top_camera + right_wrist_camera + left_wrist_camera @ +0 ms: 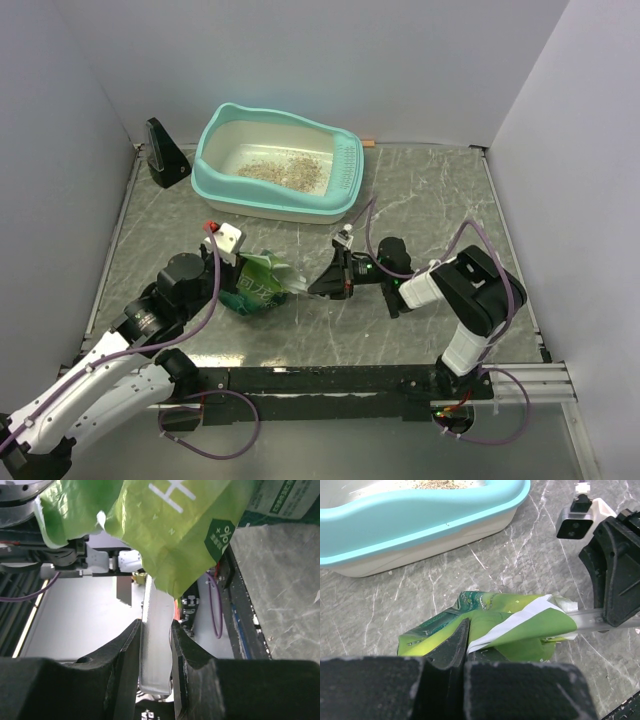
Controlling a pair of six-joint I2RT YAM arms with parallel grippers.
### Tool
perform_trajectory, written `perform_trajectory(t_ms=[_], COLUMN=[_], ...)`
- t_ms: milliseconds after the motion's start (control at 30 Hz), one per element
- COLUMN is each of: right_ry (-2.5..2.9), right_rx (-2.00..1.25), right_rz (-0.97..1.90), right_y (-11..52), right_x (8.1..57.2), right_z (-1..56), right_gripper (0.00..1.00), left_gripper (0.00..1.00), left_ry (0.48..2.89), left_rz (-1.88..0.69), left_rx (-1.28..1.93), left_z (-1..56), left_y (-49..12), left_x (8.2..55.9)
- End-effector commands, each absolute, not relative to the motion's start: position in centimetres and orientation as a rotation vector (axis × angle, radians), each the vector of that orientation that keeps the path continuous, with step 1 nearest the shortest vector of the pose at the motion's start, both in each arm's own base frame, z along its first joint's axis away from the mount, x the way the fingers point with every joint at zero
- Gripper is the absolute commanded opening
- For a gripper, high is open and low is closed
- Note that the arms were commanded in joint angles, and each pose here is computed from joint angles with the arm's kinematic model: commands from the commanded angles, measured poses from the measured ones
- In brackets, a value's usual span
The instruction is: Fill the litter box with clean litter
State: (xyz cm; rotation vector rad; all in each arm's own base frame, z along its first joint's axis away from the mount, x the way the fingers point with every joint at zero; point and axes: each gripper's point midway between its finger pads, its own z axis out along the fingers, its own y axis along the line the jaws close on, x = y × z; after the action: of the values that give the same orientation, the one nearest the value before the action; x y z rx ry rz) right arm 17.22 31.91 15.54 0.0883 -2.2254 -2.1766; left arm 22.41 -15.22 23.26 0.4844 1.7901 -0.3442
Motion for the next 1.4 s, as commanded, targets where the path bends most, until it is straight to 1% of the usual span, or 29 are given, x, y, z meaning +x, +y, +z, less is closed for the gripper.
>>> perform_trajectory(t_ms=[0,200,367,400,433,667,700,733,867,1000,1367], right_ry=[-2.127,-2.177,-2.214,-2.231,-2.241,-2.327,-2.34,-2.367,-2.423,-2.44,-2.515], right_rx=[0.37,0.371,0.427,0.395,0.439,0.46,0.513,0.477,0.493,0.508,0.425], right_rz=[-2.41,-2.384,-2.396,-2.363,-2.392,-2.359,-2.387,-2.338,-2.322,-2.343,-2.362], right_y=[30.6,29.8,29.3,29.2,29.0,28.5,28.3,28.2,27.9,27.5,26.5], right_x=[15.7,14.7,13.9,13.8,13.6,13.0,12.9,12.8,12.7,12.4,12.1], right_z=[18.4,17.8,18.5,18.1,18.7,19.3,19.9,19.3,19.5,20.1,21.2], right_gripper=[0.0,0.0,0.0,0.0,0.0,0.0,0.0,0.0,0.0,0.0,0.0], left_gripper=[0.01,0.01,0.01,0.01,0.01,0.01,0.01,0.01,0.01,0.01,0.01], left_ry=[1.691,1.699,1.702,1.701,1.702,1.699,1.699,1.697,1.695,1.688,1.691], left_rz=[-0.361,-0.351,-0.349,-0.348,-0.348,-0.353,-0.354,-0.357,-0.357,-0.357,-0.359], left_rx=[0.435,0.435,0.438,0.436,0.434,0.436,0.437,0.436,0.431,0.428,0.436], left_z=[26.0,25.7,25.6,25.7,25.7,25.7,25.7,25.8,25.9,26.0,25.9], left_y=[-15.5,-15.4,-15.4,-15.4,-15.4,-15.4,-15.5,-15.5,-15.4,-15.3,-15.5], left_x=[23.3,23.4,23.4,23.5,23.5,23.4,23.4,23.4,23.4,23.3,23.3])
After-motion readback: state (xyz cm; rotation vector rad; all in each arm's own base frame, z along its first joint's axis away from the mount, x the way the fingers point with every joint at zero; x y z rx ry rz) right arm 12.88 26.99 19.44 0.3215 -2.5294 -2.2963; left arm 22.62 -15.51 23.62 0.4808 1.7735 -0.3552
